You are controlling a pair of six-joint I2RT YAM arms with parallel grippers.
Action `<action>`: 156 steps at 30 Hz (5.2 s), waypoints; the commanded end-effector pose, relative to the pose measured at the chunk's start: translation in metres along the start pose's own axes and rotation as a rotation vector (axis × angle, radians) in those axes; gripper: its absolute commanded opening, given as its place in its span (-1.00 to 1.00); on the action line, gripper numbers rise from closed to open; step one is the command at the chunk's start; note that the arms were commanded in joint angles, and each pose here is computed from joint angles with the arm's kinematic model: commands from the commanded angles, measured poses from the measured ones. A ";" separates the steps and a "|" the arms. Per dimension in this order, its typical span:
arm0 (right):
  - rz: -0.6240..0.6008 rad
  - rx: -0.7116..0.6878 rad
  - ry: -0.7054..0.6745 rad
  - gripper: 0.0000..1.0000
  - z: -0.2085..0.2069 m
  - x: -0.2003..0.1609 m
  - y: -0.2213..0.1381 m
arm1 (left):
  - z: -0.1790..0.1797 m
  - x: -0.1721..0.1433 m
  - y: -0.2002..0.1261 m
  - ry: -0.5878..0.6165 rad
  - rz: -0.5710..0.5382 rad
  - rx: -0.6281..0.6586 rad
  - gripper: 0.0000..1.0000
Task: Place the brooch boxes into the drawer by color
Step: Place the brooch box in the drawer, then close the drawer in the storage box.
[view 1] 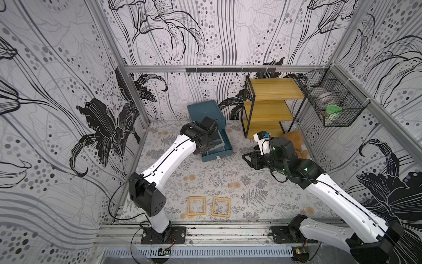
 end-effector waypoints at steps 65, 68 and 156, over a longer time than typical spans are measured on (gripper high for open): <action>0.024 0.020 0.037 0.00 0.001 -0.003 0.003 | -0.018 0.010 0.115 0.065 0.054 0.187 -0.50; 0.023 0.021 0.040 0.00 0.001 -0.004 0.003 | -0.019 0.016 0.103 0.049 0.020 0.177 -0.43; 0.061 0.178 0.809 -0.29 -0.065 -0.002 0.247 | 0.080 0.102 0.120 -0.289 -0.167 -0.308 -0.34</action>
Point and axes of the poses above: each gripper's point midway between its finger pads, its own y axis out along the fingers, its own z axis along the line the jaws close on, x = y × z, the point moved 9 cm from there along -y, back along the fingers, and after that the axes turned 6 degrees about y, right-handed, at the moved point
